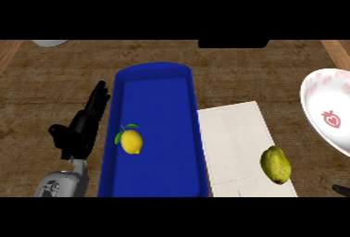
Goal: Pick the eggplant from the placemat and place it in the bowl
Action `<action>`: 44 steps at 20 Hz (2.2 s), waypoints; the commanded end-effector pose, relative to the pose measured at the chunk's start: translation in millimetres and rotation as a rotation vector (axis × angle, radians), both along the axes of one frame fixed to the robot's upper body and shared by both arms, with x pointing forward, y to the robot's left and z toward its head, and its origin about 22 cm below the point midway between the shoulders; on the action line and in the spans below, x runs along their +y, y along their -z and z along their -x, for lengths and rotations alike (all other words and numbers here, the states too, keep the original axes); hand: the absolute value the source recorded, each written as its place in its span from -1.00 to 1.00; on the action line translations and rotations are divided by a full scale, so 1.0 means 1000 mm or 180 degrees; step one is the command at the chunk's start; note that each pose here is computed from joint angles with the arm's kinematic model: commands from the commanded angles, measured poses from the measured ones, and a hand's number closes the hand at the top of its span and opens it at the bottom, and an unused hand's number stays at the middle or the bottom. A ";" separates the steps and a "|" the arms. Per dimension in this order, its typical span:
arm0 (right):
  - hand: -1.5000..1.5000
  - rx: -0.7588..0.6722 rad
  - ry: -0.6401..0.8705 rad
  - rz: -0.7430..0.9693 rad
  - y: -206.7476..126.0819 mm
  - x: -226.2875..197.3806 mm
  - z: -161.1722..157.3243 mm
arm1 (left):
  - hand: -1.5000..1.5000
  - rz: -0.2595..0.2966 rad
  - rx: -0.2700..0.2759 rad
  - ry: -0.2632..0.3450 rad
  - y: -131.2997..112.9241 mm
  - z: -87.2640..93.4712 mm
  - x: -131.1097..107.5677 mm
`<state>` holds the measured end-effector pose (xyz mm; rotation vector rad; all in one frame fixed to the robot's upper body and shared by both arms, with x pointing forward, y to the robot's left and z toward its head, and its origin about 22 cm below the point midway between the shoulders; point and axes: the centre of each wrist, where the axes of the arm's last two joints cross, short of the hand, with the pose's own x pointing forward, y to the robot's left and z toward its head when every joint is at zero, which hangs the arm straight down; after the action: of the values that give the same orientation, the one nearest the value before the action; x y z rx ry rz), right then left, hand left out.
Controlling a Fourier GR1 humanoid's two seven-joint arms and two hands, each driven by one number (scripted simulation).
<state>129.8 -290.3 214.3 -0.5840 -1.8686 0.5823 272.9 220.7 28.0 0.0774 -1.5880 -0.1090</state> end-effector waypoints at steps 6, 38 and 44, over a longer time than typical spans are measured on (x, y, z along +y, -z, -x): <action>1.00 -0.0042 0.0209 -0.0173 -0.071 -0.003 -0.027 | 0.00 0.0025 -0.0029 0.0072 0.000 0.007 -0.002; -1.00 0.1055 0.0851 0.0582 0.098 -0.189 -0.178 | 0.00 0.0010 -0.0066 0.0059 0.001 -0.010 -0.014; -1.00 0.0846 0.0441 0.0204 0.119 -0.196 -0.183 | 0.00 0.0028 -0.0046 0.0007 0.003 -0.012 0.002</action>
<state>309.6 -480.3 106.3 -0.7277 -1.4823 0.6328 279.0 215.4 26.5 0.0570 -1.6003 -0.1178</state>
